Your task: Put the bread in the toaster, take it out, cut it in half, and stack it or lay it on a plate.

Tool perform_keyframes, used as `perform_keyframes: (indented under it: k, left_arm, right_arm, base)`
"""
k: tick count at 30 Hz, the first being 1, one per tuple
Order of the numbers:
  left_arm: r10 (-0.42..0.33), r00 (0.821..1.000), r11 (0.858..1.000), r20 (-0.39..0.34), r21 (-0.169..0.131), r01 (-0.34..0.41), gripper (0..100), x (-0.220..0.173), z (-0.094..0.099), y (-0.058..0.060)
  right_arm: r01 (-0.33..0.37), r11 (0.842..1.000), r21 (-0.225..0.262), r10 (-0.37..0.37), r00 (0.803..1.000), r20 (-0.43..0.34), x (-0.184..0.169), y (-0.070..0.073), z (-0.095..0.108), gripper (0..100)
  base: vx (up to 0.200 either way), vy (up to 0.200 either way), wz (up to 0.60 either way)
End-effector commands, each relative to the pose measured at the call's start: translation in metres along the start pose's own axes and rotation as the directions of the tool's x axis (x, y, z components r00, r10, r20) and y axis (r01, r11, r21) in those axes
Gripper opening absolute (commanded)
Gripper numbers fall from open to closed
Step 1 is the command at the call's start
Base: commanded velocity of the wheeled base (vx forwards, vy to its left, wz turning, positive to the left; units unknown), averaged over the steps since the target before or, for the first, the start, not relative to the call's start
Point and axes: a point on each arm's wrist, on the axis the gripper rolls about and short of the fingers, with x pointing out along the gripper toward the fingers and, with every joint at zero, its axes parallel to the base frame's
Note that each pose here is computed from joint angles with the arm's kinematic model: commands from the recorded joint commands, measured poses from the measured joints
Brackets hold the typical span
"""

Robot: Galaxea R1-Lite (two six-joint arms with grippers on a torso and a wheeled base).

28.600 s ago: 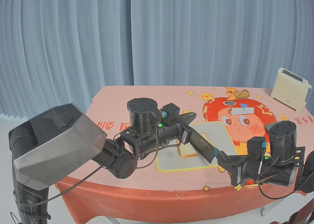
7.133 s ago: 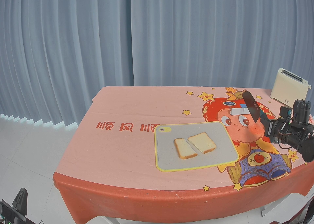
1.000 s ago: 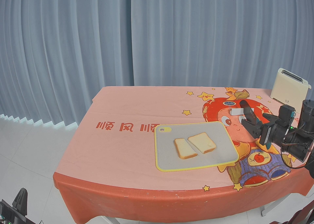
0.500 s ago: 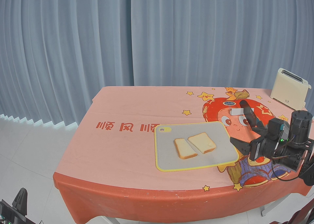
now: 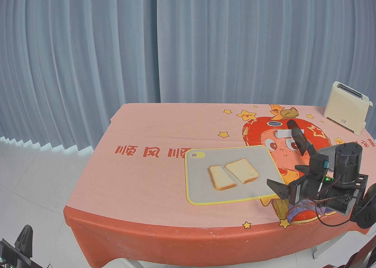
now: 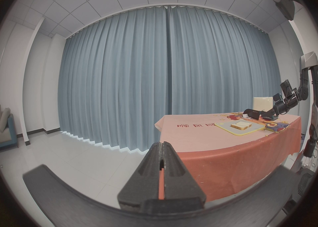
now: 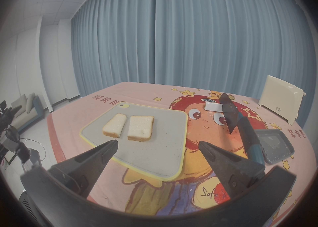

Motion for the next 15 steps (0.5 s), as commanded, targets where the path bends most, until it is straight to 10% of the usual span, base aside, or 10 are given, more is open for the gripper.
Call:
perform_keyframes:
  k: [1, 15]
  left_arm:
    - [0.001, 1.000, 1.000, -0.017, 0.001, -0.001, 0, 0.001, -0.005, 0.000]
    - [-0.001, 1.000, 1.000, -0.019, 0.001, 0.001, 0, 0.001, -0.005, 0.000]
  right_arm:
    - [0.029, 1.000, -0.013, -0.029, 0.998, -0.047, 0.017, 0.003, -0.005, 100]
    - [0.083, 0.996, -0.024, -0.085, 0.993, -0.085, 0.063, 0.006, 0.031, 100]
  base:
    - [0.000, 0.000, 0.00]
    - [0.000, 0.000, 0.00]
